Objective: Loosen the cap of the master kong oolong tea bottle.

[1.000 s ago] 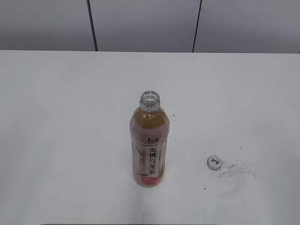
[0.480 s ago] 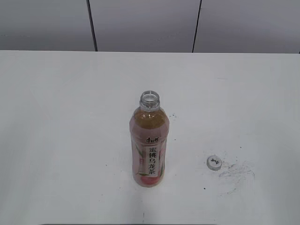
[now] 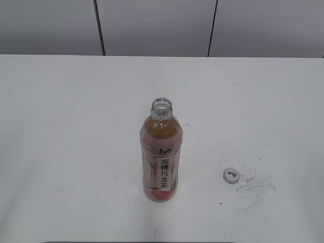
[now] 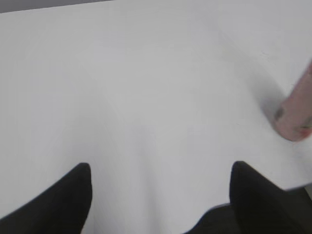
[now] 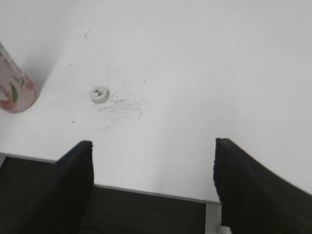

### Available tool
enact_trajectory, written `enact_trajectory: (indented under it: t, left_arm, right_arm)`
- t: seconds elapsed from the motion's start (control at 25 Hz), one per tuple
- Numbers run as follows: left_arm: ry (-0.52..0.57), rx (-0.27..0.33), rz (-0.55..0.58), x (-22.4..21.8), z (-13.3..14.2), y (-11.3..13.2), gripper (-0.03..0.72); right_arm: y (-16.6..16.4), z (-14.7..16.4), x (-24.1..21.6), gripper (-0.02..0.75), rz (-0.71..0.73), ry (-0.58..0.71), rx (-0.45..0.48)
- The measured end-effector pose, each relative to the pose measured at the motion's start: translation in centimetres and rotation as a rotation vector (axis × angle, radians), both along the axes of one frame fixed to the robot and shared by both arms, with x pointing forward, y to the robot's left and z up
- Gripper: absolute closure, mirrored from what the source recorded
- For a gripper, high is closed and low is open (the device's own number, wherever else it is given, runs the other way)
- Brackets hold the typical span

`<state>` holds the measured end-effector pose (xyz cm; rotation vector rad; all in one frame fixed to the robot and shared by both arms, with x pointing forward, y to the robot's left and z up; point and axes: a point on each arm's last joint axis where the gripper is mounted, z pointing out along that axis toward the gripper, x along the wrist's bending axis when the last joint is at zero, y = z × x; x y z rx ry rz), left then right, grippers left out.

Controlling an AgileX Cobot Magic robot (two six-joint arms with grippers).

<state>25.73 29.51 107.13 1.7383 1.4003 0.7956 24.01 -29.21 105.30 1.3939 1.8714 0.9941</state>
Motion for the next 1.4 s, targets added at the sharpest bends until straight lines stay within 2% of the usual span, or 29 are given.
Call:
enact_trajectory:
  t: [0.12, 0.2, 0.48, 1.4]
  left_arm:
    - [-0.011, 0.000, 0.130, -0.1, 0.0, 0.3, 0.167]
    - [-0.039, -0.002, 0.161, -0.6, 0.1, 0.3, 0.167]
    - [-0.178, -0.013, 0.166, -3.0, 0.1, 0.3, 0.167]
    - [-0.178, -0.016, 0.129, -3.1, 0.1, 0.3, 0.169]
  right_arm:
    - [-0.1, 0.0, -0.9, 0.163, -0.054, -0.060, 0.010]
    - [-0.1, 0.0, -1.1, 0.163, -0.062, -0.076, 0.012]
    - [-0.1, -0.1, -1.2, 0.163, -0.062, -0.076, 0.012]
    - [-0.2, -0.1, -1.1, 0.163, -0.064, -0.076, 0.009]
